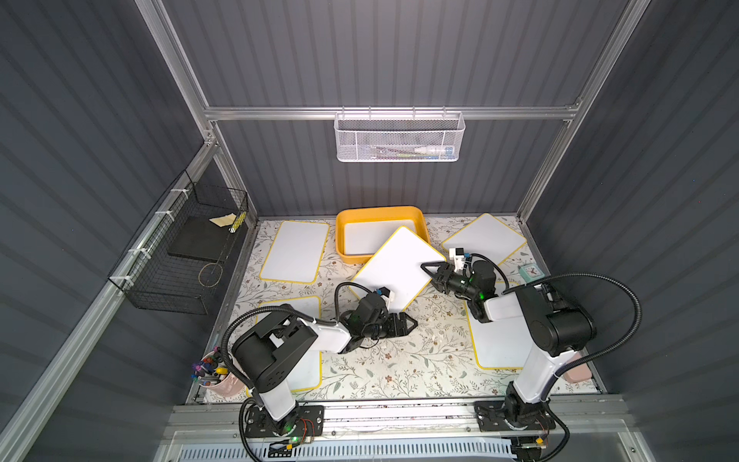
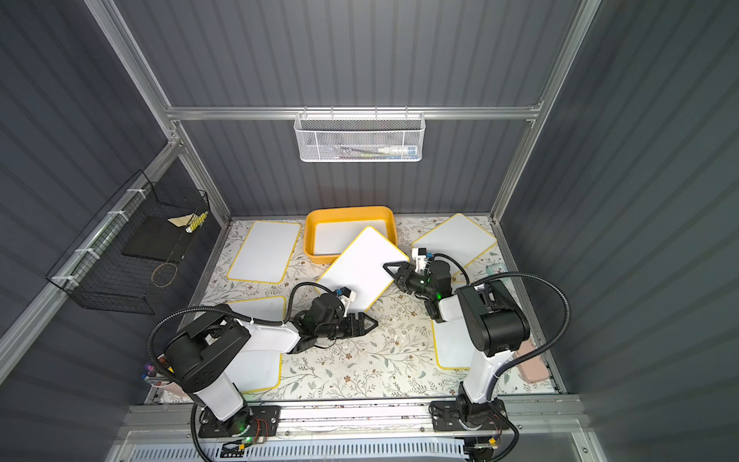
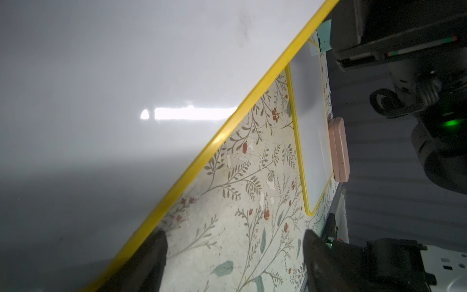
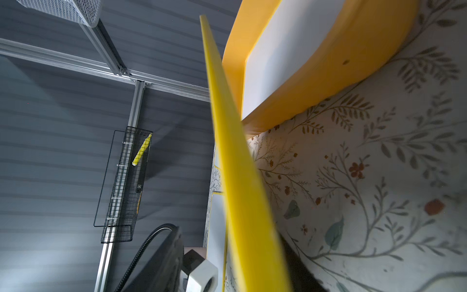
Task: Put the whiteboard into the storage box
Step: Pick up the whiteboard at the center of the board.
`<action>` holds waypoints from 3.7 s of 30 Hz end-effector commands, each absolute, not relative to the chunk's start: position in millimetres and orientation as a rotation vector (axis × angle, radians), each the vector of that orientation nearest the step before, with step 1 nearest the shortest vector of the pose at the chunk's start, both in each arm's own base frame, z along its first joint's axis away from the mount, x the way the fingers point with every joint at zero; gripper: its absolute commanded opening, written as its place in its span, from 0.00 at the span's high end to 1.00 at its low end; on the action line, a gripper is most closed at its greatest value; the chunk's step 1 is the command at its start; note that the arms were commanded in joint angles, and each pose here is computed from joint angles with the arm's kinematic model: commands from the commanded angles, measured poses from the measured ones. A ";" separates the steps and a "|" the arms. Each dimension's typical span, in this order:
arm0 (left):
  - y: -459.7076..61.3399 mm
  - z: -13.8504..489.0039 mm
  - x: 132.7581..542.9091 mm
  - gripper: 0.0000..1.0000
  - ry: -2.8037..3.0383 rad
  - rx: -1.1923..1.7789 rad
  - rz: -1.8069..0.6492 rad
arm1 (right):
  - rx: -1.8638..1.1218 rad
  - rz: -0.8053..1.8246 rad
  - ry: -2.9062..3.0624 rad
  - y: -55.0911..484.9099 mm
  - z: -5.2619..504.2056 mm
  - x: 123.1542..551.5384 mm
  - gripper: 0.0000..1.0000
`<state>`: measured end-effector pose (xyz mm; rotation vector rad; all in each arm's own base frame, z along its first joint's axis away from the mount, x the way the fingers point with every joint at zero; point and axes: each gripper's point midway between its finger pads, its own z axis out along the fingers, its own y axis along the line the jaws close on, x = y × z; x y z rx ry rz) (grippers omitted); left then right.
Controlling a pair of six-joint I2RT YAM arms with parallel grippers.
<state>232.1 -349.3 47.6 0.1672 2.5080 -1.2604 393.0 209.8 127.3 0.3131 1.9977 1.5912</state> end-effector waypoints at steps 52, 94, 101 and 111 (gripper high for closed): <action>-226.0 150.0 267.0 0.01 2.495 0.260 -0.688 | -0.021 1.463 2.106 183.5 193.6 324.0 0.96; -263.2 168.1 271.8 0.30 2.317 0.452 -1.758 | -0.347 1.746 2.095 198.4 222.4 277.0 0.94; -262.6 170.7 265.2 0.52 2.305 0.467 -1.787 | -0.353 1.754 2.090 199.5 224.2 282.8 0.93; -263.7 169.0 267.3 0.77 2.300 0.458 -1.799 | -0.344 1.760 2.113 199.7 211.2 287.0 0.91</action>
